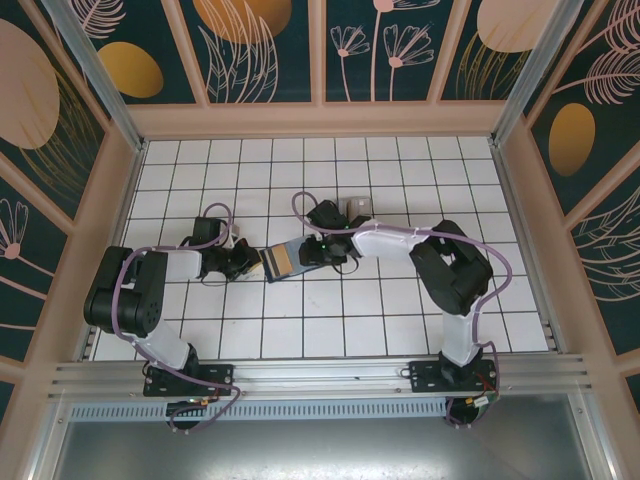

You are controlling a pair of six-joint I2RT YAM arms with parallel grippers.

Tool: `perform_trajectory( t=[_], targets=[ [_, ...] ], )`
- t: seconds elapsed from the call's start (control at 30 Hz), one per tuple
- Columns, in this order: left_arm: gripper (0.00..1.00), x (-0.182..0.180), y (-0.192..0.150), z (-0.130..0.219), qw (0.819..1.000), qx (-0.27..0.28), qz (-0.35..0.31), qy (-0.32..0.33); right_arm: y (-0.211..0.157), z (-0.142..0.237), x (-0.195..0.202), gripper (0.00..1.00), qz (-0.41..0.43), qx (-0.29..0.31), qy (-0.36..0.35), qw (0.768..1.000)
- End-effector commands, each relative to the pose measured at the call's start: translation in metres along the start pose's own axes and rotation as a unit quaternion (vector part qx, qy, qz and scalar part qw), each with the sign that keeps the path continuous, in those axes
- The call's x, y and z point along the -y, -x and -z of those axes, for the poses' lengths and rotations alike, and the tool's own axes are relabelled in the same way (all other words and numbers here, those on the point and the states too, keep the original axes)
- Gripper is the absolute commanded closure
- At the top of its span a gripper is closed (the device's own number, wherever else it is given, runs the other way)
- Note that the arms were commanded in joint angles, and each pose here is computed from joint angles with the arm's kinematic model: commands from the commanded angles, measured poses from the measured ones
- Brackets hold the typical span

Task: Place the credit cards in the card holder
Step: Flip over the card slot in the card holder.

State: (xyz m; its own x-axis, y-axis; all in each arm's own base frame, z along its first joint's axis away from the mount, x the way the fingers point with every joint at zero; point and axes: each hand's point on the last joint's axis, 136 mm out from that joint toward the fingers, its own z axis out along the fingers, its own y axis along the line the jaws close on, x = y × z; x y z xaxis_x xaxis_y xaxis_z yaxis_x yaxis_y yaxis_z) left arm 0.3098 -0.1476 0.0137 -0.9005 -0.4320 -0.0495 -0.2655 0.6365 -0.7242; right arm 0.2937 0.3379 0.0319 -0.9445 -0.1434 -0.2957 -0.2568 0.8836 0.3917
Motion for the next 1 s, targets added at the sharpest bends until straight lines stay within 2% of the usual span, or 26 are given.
perform_trajectory(
  t=[0.0,0.37,0.57,0.77,0.97],
  targets=[
    [1.00,-0.007,-0.008,-0.005,1.000,-0.018,0.015,0.007,0.003,0.007,0.003,0.51,0.005,0.001,0.014,1.000],
    [1.00,-0.007,-0.008,-0.004,1.000,-0.018,0.011,0.009,-0.001,0.003,-0.019,0.55,0.015,-0.006,0.068,0.998],
    [1.00,-0.006,-0.008,-0.004,1.000,-0.019,0.011,0.008,0.002,0.005,-0.018,0.58,0.020,-0.006,0.055,0.998],
    [1.00,-0.006,-0.008,-0.003,1.000,-0.017,0.011,0.008,0.006,0.013,0.003,0.54,0.021,0.007,-0.013,1.000],
    [1.00,-0.008,-0.010,-0.005,1.000,-0.022,0.016,0.008,0.008,0.023,-0.007,0.53,0.032,0.019,0.013,0.999]
  ],
)
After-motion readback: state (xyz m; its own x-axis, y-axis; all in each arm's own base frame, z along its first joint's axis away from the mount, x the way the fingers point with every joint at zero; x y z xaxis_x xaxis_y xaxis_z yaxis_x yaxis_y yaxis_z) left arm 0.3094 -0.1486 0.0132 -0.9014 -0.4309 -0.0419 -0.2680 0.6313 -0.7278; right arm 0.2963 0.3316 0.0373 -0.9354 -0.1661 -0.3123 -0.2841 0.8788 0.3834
